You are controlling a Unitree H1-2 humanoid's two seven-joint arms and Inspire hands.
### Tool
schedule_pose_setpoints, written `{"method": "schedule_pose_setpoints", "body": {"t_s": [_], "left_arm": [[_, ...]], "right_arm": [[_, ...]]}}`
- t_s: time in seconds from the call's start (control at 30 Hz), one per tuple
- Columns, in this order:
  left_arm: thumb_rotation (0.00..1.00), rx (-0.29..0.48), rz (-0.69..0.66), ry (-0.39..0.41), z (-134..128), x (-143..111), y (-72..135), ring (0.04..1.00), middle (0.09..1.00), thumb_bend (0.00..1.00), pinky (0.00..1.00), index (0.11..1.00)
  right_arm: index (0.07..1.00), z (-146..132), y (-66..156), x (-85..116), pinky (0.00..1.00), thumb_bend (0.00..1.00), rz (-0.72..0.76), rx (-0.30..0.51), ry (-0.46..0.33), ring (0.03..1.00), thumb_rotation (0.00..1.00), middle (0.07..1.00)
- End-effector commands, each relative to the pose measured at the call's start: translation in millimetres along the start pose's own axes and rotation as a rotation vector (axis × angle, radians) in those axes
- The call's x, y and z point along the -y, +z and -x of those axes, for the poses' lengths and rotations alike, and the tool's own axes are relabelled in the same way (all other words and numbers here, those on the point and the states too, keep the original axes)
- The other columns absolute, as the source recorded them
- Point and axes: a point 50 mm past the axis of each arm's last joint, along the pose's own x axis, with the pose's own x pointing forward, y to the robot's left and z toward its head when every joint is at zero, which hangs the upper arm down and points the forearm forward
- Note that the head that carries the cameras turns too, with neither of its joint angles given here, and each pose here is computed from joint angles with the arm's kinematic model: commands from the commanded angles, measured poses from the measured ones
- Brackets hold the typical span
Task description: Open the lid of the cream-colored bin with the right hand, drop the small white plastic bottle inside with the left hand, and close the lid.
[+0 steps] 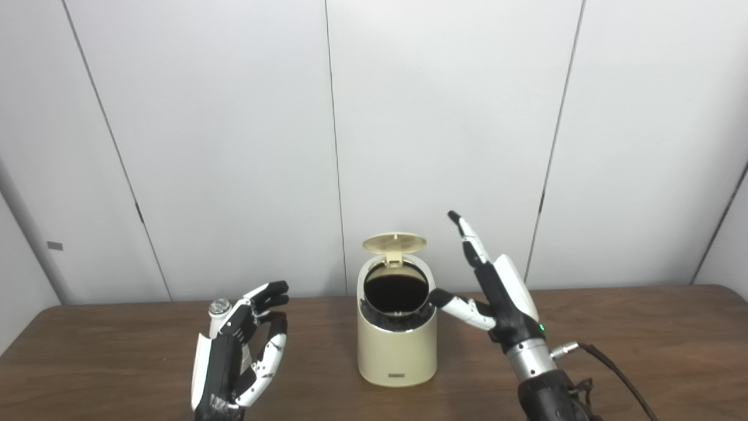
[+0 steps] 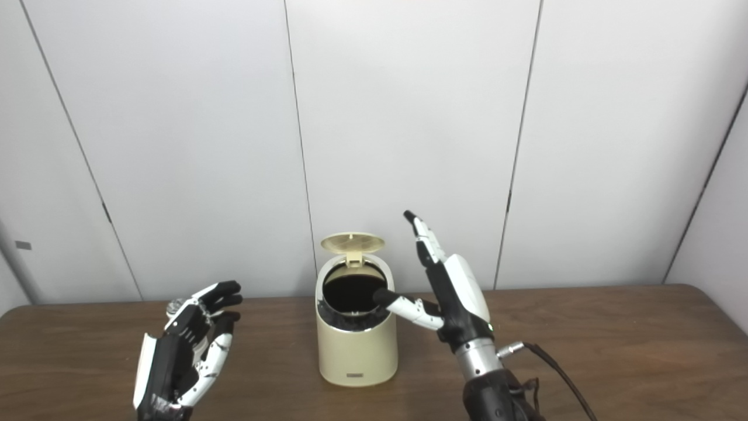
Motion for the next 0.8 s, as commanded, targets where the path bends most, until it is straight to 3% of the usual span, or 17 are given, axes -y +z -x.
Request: {"method": "schedule_pose_setpoints", "body": {"t_s": [0.0, 0.07, 0.13, 0.23, 0.27, 0.4, 0.53, 0.77], "left_arm": [[0.39, 0.077, 0.006, 0.004, -12.7, -2.2, 10.4, 0.747, 0.778, 0.25, 0.66, 0.766], [0.39, 0.076, 0.006, 0.001, -12.5, -2.4, 10.5, 0.749, 0.78, 0.25, 0.65, 0.767], [0.4, 0.075, 0.004, 0.002, -12.6, -3.0, 10.7, 0.746, 0.778, 0.25, 0.65, 0.767], [0.4, 0.075, 0.011, 0.003, -12.7, -4.1, 10.6, 0.746, 0.777, 0.25, 0.65, 0.766], [0.4, 0.075, 0.012, 0.004, -12.8, -4.5, 10.6, 0.746, 0.777, 0.25, 0.65, 0.766], [0.4, 0.071, 0.011, 0.005, -12.5, -6.4, 9.5, 0.744, 0.775, 0.25, 0.65, 0.764], [0.4, 0.076, 0.006, 0.003, -12.8, -7.8, 9.5, 0.744, 0.775, 0.26, 0.65, 0.766], [0.4, 0.087, 0.024, 0.016, -16.0, -10.6, 15.5, 0.732, 0.771, 0.25, 0.65, 0.763]], "right_arm": [[0.985, -0.3, 9.9, 7.4, 0.94, 0.92, -0.049, 0.074, -0.138, 0.979, 0.78, 0.98], [0.967, 8.9, 5.1, 9.8, 0.94, 0.84, -0.052, 0.059, -0.202, 0.964, 0.71, 0.964], [0.895, 18.9, -2.0, 13.4, 0.79, 0.51, -0.055, 0.055, -0.248, 0.894, 0.57, 0.92], [0.856, 35.2, -13.5, 20.9, 0.72, 0.25, -0.072, 0.057, -0.267, 0.855, 0.53, 0.879], [0.853, 38.9, -15.9, 22.5, 0.72, 0.22, -0.085, 0.058, -0.264, 0.852, 0.54, 0.875], [0.796, 58.0, -29.9, 31.2, 0.71, 0.24, -0.084, 0.113, -0.25, 0.813, 0.52, 0.825], [0.731, 74.6, -38.4, 38.5, 0.67, 0.3, -0.099, 0.106, -0.245, 0.766, 0.39, 0.772], [0.743, 76.7, -41.5, 41.8, 0.68, 0.31, -0.114, 0.098, -0.261, 0.777, 0.43, 0.786]]}}
